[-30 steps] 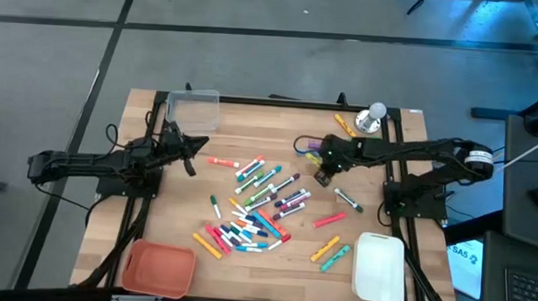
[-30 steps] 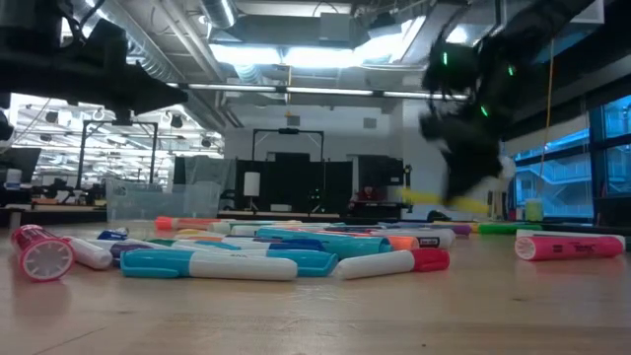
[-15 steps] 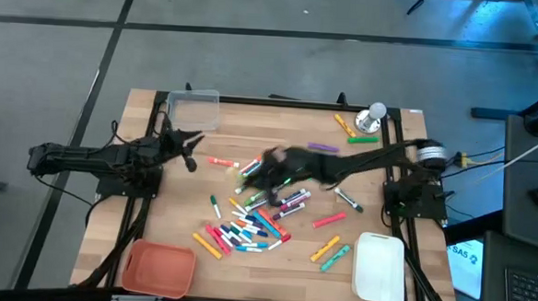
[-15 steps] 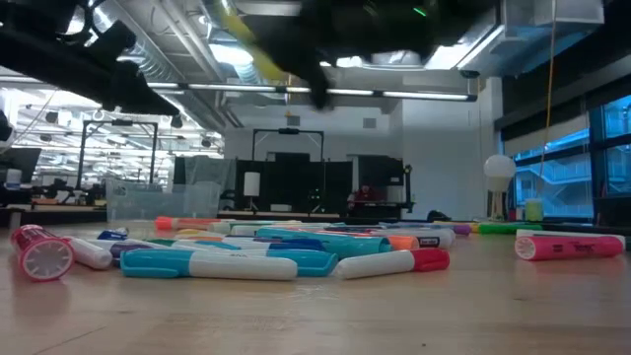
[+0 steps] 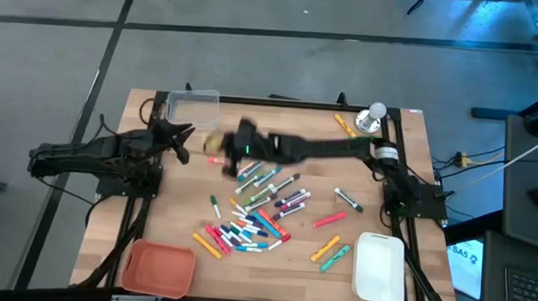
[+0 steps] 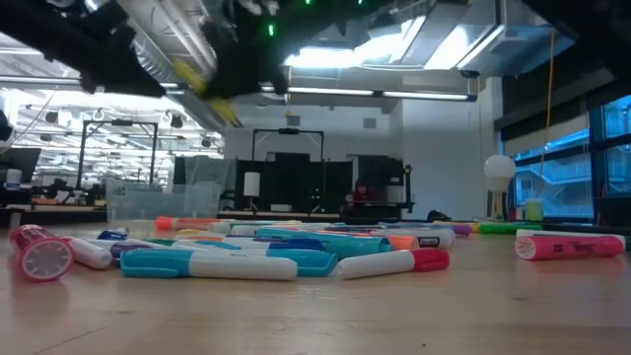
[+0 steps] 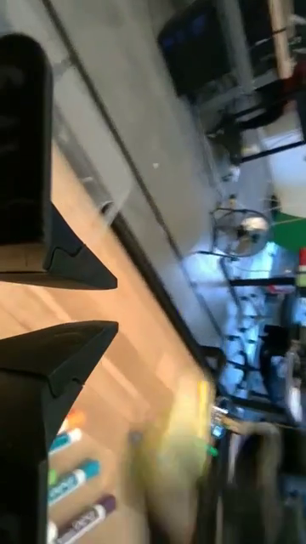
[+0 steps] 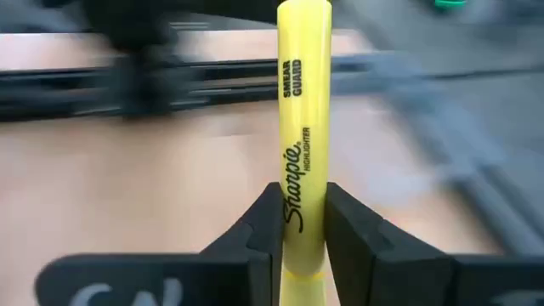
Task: Pick & Place Markers
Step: Put the yellow pen into the transparent bin, then put the top right blue pen into the transparent bin
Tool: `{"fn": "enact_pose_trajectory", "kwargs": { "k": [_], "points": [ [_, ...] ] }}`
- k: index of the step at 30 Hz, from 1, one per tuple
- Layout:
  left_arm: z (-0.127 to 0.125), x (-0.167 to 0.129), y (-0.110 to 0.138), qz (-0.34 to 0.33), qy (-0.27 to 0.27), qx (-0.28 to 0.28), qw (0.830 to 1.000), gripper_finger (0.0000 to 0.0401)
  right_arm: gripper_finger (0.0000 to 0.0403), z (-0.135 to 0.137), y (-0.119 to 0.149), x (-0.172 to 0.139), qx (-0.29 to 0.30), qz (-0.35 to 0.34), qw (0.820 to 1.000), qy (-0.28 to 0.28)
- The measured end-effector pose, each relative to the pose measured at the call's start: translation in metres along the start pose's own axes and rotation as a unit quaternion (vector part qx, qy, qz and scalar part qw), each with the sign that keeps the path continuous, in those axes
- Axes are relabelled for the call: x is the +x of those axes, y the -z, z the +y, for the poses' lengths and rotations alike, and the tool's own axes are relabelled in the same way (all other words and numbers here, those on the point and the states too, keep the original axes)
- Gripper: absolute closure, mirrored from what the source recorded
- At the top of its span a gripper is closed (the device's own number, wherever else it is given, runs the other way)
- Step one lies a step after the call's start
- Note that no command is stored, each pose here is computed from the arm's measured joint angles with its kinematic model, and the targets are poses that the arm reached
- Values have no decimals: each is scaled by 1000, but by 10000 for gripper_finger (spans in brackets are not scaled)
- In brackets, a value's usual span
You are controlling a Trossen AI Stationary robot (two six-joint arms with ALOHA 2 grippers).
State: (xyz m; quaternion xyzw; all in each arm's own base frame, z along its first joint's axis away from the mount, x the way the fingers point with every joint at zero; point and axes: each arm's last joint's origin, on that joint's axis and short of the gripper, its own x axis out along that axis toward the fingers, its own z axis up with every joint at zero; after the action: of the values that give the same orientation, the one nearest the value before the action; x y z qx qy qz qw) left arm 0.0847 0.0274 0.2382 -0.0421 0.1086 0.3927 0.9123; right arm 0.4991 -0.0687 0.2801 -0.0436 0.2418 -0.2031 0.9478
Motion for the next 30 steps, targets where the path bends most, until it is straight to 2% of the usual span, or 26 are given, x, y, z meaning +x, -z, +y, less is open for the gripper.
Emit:
{"fn": "enact_pose_trajectory", "kwargs": {
  "k": [2, 5, 7, 10, 14, 20, 23, 27, 30],
  "points": [
    [1, -2, -4, -10, -5, 6, 1000, 335, 338, -33, 3, 21, 24, -9, 1000, 10],
    [4, -4, -5, -18, -35, 1, 999, 335, 338, -73, 13, 57, 88, -51, 994, -31],
    [5, -4, -4, -15, -44, -3, 999, 335, 338, -92, 17, 77, 126, -94, 986, -53],
    [5, -4, -3, -14, -47, -10, 999, 333, 338, -110, 24, 102, 161, -135, 976, -54],
    [5, -4, -3, -12, -48, -12, 999, 333, 338, -117, 31, 126, 181, -160, 968, -62],
    [4, 0, 5, -5, -49, -14, 999, 331, 321, -108, 43, 147, 169, -182, 963, -103],
    [3, 1, 5, -3, -49, -14, 999, 330, 299, -107, 51, 150, 155, -156, 971, -89],
    [3, 1, 5, -4, -49, -14, 999, 329, 256, -109, 46, 147, 142, -163, 973, -80],
    [3, 1, 5, -4, -49, -17, 999, 327, 219, -109, 44, 146, 135, -169, 971, -100]
  ]
}}
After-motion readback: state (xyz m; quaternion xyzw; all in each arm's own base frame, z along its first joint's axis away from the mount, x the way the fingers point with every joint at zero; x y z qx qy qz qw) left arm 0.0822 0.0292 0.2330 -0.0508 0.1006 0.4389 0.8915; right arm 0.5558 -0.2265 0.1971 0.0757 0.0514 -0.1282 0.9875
